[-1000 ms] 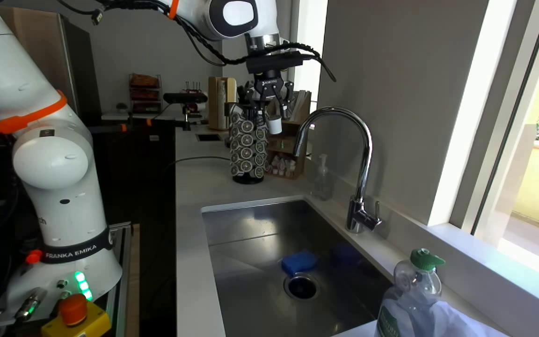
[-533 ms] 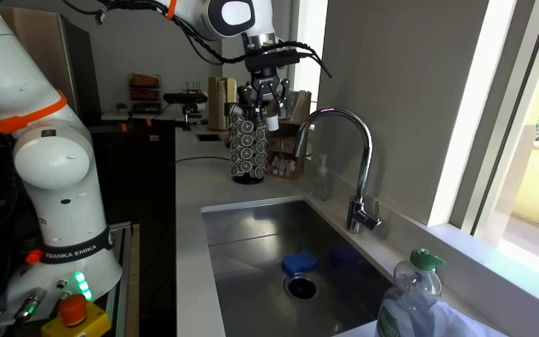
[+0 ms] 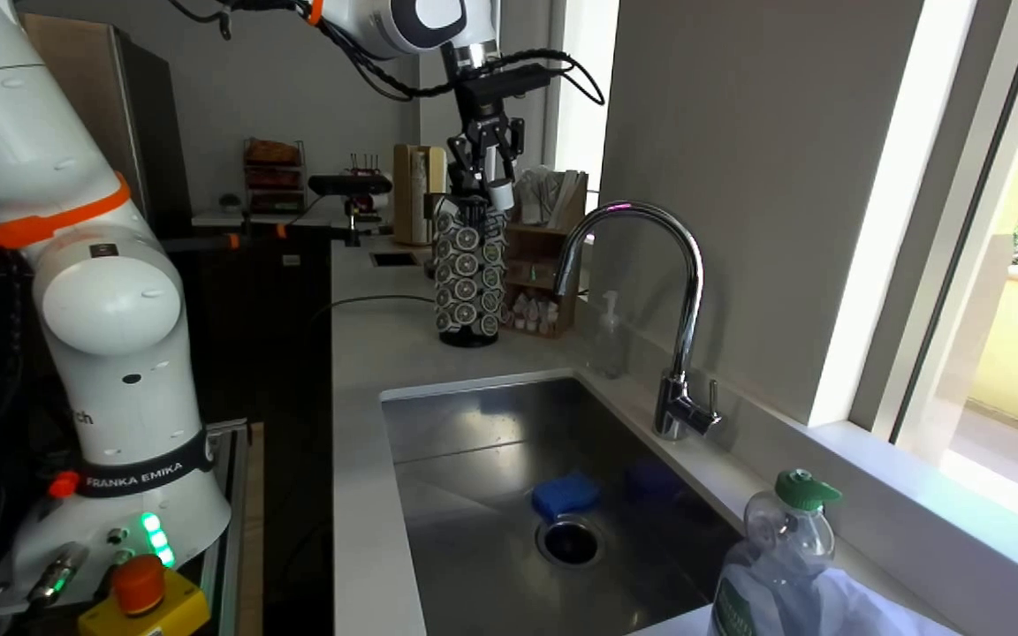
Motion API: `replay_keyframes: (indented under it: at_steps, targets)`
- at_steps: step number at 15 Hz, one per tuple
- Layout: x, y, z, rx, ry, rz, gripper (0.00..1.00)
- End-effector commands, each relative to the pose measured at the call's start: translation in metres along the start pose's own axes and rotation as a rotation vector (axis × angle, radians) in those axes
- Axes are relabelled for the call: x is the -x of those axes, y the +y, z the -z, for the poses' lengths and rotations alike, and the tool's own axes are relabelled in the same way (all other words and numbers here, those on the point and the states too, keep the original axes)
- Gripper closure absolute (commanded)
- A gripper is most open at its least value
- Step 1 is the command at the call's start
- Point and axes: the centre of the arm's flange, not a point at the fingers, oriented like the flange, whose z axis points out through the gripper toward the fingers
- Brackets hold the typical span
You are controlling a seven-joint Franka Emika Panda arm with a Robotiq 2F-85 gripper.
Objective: Place one coffee pod from the counter on top of the black coffee pod stand.
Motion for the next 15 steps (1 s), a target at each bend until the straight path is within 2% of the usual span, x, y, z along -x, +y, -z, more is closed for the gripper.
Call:
replay_keyframes:
  at_steps: [1, 2, 8, 9, 15]
  targets:
    - [-0.030, 0.026, 0.000, -0.029, 0.015, 0.127, 0.71]
    - [-0.017, 0.009, 0.002, 0.008, 0.010, 0.064, 0.46]
    - [-0.030, 0.020, -0.004, -0.003, 0.015, 0.103, 0.46]
    - [-0.030, 0.020, -0.004, -0.003, 0.016, 0.103, 0.71]
    - [-0.067, 0.029, 0.009, 0.034, 0.043, 0.333, 0.71]
